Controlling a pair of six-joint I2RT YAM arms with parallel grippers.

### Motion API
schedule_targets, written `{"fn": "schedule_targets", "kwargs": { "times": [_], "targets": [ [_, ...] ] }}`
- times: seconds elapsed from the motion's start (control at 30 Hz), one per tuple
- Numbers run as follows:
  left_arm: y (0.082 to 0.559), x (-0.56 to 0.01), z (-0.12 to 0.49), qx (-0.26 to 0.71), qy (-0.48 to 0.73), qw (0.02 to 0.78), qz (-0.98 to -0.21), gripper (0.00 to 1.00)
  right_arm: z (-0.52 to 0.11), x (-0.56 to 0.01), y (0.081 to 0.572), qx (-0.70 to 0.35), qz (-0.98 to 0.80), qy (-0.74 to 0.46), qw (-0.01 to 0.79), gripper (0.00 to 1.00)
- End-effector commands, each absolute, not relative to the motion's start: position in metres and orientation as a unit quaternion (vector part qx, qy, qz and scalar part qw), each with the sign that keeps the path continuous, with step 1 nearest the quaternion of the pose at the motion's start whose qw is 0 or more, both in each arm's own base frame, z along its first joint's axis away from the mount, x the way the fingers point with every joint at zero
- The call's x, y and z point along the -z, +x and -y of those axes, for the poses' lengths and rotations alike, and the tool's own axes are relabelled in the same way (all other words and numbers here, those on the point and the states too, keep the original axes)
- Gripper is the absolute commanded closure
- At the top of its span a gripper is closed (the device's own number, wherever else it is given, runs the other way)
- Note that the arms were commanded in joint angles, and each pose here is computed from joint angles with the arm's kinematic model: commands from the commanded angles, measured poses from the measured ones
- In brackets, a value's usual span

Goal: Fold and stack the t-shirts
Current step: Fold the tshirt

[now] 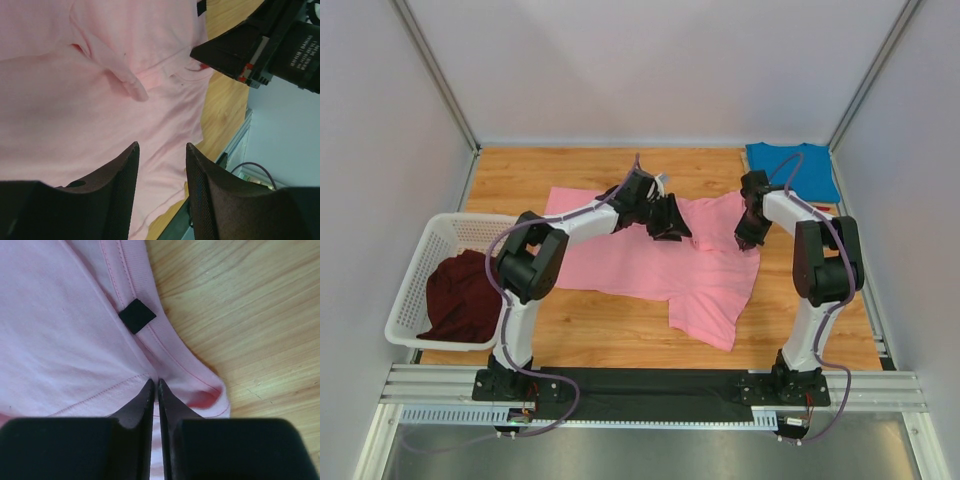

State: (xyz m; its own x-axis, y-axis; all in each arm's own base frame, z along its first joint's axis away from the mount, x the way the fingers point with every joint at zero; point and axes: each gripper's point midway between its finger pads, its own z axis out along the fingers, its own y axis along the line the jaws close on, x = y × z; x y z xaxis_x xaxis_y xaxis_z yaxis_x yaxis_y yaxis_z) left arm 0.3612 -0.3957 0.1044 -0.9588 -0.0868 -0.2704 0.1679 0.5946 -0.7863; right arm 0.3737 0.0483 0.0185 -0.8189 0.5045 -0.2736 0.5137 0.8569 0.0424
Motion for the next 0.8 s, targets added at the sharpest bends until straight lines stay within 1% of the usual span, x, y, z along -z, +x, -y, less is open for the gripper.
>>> {"fn": "schedule_targets", "kwargs": {
  "times": [0.0,0.13,0.3,0.77],
  "targets": [
    [0.373,-0.109,0.413,0.47,0.008,0.146,-0.87,0.5,-0.045,-0.036,0.385,0.009,-0.942,0.283,0.178,0.93],
    [0.375,-0.1,0.419,0.465,-0.016,0.136,-0.875,0.49,-0.044,-0.036,0.382,0.01,-0.943,0.281,0.179,1.0],
    [0.381,-0.082,0.425,0.455,-0.035,0.124,-0.881,0.48,-0.047,-0.034,0.381,-0.002,-0.944,0.276,0.181,1.0],
    [0.389,-0.074,0.437,0.446,-0.052,0.127,-0.885,0.48,-0.054,-0.054,0.386,-0.026,-0.943,0.264,0.199,1.0]
  ]
}}
